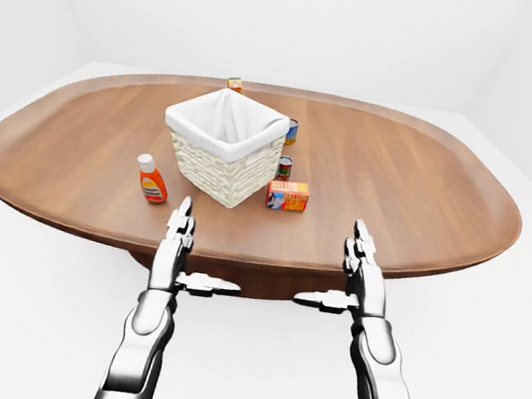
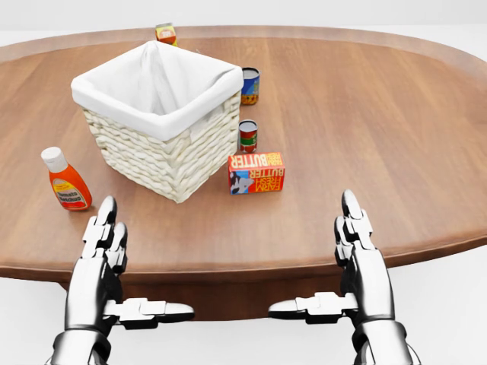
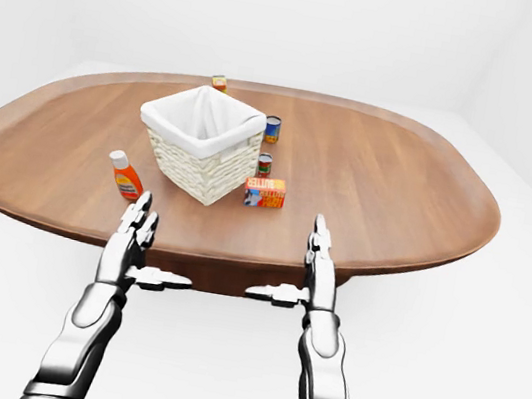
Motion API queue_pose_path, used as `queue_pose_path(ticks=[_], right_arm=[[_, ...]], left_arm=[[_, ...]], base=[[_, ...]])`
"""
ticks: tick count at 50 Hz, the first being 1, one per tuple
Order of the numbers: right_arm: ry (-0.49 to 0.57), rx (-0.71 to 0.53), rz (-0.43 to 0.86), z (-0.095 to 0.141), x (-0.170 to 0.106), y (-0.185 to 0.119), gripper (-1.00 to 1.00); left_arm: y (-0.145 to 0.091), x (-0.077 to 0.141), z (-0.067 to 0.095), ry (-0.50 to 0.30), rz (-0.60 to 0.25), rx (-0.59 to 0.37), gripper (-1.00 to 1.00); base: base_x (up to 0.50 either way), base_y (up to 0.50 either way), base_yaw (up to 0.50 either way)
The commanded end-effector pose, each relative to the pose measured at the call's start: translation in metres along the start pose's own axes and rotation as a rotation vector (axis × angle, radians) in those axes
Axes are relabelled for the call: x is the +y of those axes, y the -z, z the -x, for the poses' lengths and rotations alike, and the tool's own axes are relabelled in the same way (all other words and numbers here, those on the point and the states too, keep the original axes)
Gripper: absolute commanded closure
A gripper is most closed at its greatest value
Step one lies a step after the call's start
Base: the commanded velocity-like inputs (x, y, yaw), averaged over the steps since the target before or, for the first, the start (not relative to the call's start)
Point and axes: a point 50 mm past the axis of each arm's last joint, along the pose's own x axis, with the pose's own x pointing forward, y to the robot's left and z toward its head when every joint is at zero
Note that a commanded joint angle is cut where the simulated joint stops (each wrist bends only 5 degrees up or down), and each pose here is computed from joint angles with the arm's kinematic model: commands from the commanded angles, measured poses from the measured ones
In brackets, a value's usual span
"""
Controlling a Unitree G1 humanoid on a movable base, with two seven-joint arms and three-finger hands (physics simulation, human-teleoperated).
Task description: Pick up the butter and put it in the basket.
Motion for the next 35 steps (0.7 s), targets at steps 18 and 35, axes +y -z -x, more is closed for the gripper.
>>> queue_pose_path(ticks=[18, 35], right_arm=[[0.006, -0.248, -0.016, -0.008, -0.04, -0.072, -1.0], [-0.029, -0.374, -0.041, -0.002, -0.041, -0.1, -1.0]], left_arm=[[-0.071, 0.013, -0.034, 0.007, -0.026, -0.219, -1.0], [-0.108, 0.012, -0.044, 0.02, -0.094, -0.348, -1.0]], base=[[0.0, 0.0, 0.0], [0.0, 0.0, 0.0]])
